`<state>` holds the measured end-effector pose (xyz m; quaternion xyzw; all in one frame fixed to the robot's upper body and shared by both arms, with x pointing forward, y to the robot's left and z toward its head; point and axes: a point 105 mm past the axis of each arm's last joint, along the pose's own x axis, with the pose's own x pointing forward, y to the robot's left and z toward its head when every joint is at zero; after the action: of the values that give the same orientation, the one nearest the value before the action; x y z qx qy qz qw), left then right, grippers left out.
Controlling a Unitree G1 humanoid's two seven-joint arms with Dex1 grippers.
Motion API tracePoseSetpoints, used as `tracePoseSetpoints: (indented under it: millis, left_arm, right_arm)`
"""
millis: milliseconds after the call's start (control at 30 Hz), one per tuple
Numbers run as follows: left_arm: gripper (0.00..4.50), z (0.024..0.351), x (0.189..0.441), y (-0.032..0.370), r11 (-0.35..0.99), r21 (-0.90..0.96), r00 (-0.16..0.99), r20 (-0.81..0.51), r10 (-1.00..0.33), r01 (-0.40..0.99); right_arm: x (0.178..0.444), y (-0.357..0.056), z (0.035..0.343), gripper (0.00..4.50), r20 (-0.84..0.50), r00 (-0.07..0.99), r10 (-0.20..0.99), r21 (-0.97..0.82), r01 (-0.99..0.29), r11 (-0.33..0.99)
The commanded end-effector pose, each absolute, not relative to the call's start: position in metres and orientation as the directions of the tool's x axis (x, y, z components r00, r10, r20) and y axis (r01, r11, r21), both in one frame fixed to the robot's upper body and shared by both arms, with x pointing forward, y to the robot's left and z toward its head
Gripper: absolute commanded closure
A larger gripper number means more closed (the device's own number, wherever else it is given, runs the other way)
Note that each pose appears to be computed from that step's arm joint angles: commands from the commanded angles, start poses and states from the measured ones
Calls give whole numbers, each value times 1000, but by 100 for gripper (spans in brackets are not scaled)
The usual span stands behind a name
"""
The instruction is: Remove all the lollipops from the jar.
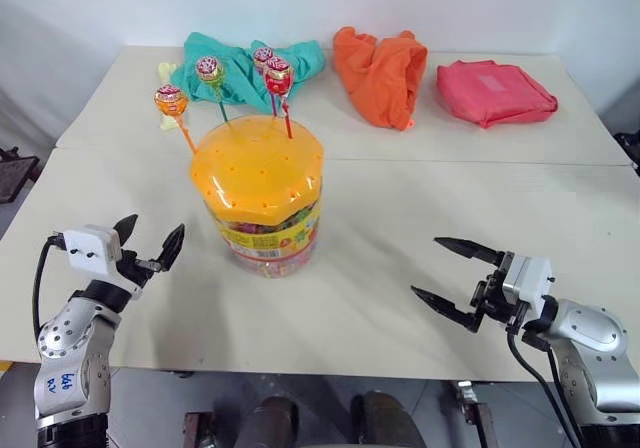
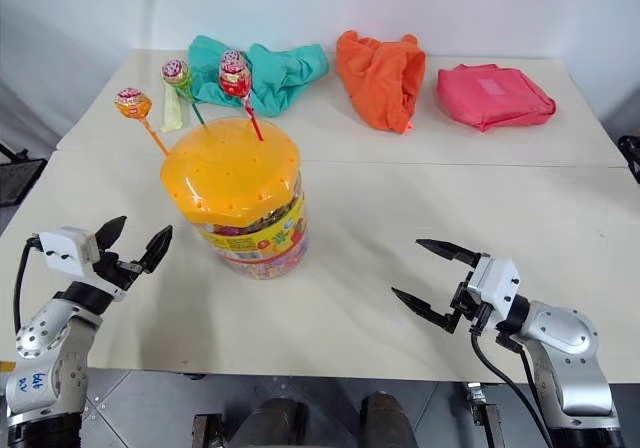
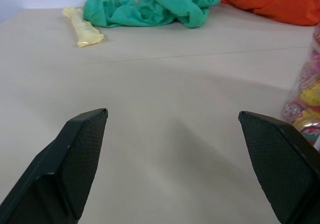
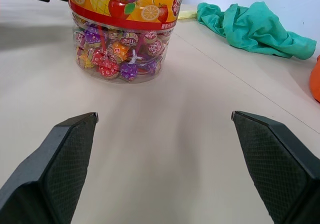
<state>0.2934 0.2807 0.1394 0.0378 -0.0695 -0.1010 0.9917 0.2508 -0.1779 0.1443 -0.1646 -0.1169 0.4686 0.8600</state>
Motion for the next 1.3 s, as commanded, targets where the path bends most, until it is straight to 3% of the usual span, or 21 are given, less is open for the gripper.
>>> tracePoseSetpoints:
  millis: [33,167,333,467,700,967,1100,1300]
  left_arm:
    - [5,155,289,285,966,152,960,156,-231,207]
    - [5,171,265,303,937,88,912,215,-350,339]
    - [5,181,241,345,908,-14,898,151,-413,419]
    - [5,209,230,346,829,-107,830,190,-525,549]
    - [5,271,243,286,644,1,609,324,-724,765]
    - [5,294,268,222,486,111,433,315,-845,867]
    - [94,296,275,213,453,100,399,335,-854,886]
    - [287,296,274,218,449,71,401,343,-849,890]
  right_arm:
    - [252,-177,157,0,95,513,853,-384,-772,507]
    - [257,-165,191,0,217,439,872,-333,-806,489]
    - [250,-155,241,0,359,296,885,-359,-831,424]
    - [245,-153,271,0,429,238,871,-344,-849,402]
    - [240,-145,283,0,398,195,896,-386,-851,357]
    - [244,-143,275,0,350,197,916,-411,-846,339]
    - [245,-140,275,0,358,197,913,-411,-845,344]
    - [244,-139,275,0,366,208,907,-410,-839,358]
